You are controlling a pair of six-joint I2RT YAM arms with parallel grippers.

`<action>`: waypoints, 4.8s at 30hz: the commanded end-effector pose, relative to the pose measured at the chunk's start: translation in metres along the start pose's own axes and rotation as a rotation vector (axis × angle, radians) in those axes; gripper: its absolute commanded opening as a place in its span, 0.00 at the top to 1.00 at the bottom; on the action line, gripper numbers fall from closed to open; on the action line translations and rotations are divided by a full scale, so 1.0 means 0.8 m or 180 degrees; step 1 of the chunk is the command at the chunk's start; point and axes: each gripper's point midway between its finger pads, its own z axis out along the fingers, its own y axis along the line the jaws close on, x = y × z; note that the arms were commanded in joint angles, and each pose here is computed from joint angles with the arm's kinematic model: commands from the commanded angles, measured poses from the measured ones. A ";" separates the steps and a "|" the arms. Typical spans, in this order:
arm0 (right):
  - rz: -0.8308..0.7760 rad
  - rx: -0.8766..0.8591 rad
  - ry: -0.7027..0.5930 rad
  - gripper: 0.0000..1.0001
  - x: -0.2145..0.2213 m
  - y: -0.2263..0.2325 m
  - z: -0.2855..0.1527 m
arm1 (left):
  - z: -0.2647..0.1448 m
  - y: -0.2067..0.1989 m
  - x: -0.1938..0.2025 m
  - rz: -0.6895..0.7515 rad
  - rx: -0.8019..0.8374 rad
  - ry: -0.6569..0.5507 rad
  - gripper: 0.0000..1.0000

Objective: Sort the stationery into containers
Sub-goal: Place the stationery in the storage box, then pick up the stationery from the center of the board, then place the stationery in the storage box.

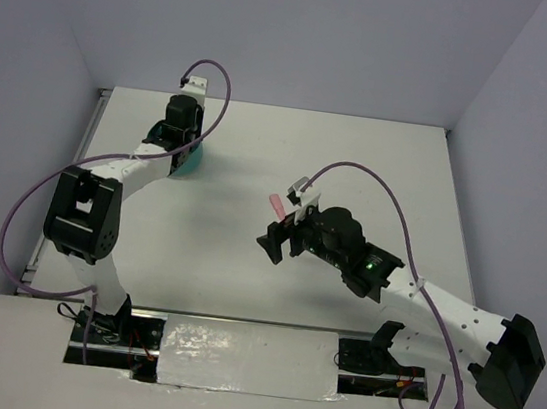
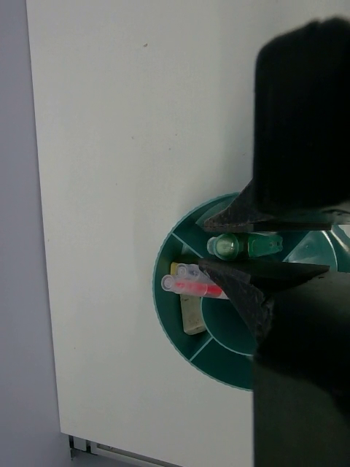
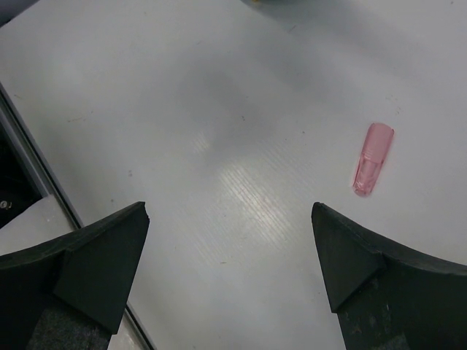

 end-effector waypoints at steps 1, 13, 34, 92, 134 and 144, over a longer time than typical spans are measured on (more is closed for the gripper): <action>-0.0048 -0.0069 -0.0072 0.00 -0.005 0.003 0.005 | 0.002 -0.004 -0.028 -0.0138 0.0067 -0.0246 0.74; 0.0055 -0.0127 0.0044 0.00 0.003 0.000 0.013 | -0.009 0.001 -0.036 -0.0281 0.0044 -0.0314 0.36; 0.0375 0.0960 0.1728 0.01 0.096 -0.152 0.154 | -0.306 0.018 -0.078 -0.1359 0.0861 0.0367 0.01; 0.0191 -0.0084 -0.0600 0.96 -0.113 0.080 0.046 | -0.383 -0.149 -0.045 -0.2454 0.3350 0.0746 0.41; 0.0104 0.0386 -0.0465 0.00 -0.054 -0.007 -0.023 | -0.057 0.002 -0.116 -0.0090 0.0196 -0.0678 1.00; 0.0121 0.0429 -0.0423 0.00 -0.054 -0.020 -0.019 | -0.027 -0.002 -0.082 -0.0003 0.0213 -0.0533 0.91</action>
